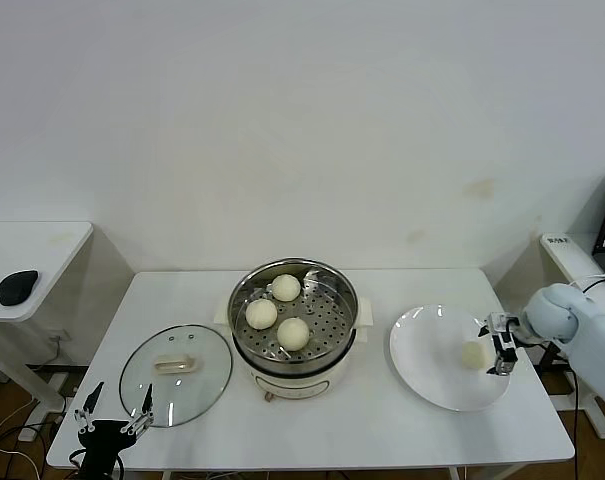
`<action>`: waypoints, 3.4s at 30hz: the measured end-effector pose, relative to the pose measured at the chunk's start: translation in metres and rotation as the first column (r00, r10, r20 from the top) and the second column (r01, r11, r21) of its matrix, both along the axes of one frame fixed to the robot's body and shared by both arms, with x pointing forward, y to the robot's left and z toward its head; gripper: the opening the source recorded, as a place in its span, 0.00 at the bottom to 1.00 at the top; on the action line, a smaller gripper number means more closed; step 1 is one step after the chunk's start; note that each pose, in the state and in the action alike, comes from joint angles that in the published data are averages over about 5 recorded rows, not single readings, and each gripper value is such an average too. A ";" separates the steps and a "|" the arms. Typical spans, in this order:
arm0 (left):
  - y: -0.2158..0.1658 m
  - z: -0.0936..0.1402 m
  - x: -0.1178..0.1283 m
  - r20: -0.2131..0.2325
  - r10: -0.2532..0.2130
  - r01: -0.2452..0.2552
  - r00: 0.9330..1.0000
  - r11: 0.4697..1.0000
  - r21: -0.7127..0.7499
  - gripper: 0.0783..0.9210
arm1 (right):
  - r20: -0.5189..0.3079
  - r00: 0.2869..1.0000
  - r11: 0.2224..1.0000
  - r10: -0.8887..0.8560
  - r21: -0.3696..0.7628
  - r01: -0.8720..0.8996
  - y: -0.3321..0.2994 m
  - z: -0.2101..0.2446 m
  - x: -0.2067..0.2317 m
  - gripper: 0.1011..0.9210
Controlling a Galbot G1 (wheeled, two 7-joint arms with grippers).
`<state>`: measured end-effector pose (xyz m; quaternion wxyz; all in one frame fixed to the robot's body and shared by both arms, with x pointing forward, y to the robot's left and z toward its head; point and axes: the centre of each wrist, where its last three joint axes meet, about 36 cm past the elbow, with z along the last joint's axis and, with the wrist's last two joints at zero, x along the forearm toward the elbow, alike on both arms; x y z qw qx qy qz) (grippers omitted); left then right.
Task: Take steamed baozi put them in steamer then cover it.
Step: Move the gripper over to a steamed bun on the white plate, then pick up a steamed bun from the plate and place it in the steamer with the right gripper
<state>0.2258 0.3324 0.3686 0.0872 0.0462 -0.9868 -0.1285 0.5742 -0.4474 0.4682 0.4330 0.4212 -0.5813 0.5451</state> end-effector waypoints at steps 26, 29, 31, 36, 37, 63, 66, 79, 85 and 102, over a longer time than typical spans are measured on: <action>0.000 -0.001 0.000 -0.004 -0.002 0.002 1.000 1.000 -0.002 0.88 | -0.060 0.998 1.000 -0.002 -0.027 0.001 0.007 -0.011 0.017 0.69; 0.000 -0.001 0.000 -0.005 0.000 0.000 1.000 1.000 -0.002 0.88 | -0.059 0.998 1.000 0.000 -0.026 -0.002 0.009 -0.011 0.019 0.68; 0.001 -0.001 -0.001 -0.005 0.001 -0.001 1.000 1.000 -0.002 0.88 | -0.061 0.998 1.000 0.002 -0.025 -0.004 0.010 -0.012 0.019 0.67; 0.001 0.000 -0.001 -0.005 0.003 -0.003 1.000 1.000 -0.002 0.88 | -0.070 0.998 1.000 0.005 -0.028 -0.007 0.011 -0.014 0.019 0.64; 0.001 0.000 -0.001 -0.004 0.004 -0.004 1.000 1.000 -0.002 0.88 | -0.071 0.997 1.000 0.006 -0.028 -0.008 0.010 -0.013 0.018 0.63; -0.002 0.008 0.007 0.026 -0.012 0.012 1.000 1.000 -0.006 0.88 | -0.018 0.999 0.999 0.027 -0.016 -0.028 0.014 0.051 0.022 0.48; -0.002 0.010 0.008 0.029 -0.016 0.016 0.999 1.000 -0.005 0.88 | 0.017 0.999 0.999 0.047 0.007 -0.047 0.027 0.077 0.027 0.48; -0.002 0.013 0.013 0.042 -0.022 0.022 0.999 1.000 -0.010 0.88 | 0.143 0.973 0.970 0.184 0.132 -0.203 0.154 0.202 0.052 0.50; -0.003 0.013 0.014 0.047 -0.019 0.020 0.999 1.000 -0.017 0.88 | 0.127 0.965 0.951 0.228 0.183 -0.248 0.227 0.227 0.057 0.50; -0.002 0.015 0.014 0.057 -0.006 0.008 0.998 0.999 -0.031 0.88 | -0.011 0.971 0.958 0.237 0.167 -0.232 0.352 0.185 0.058 0.50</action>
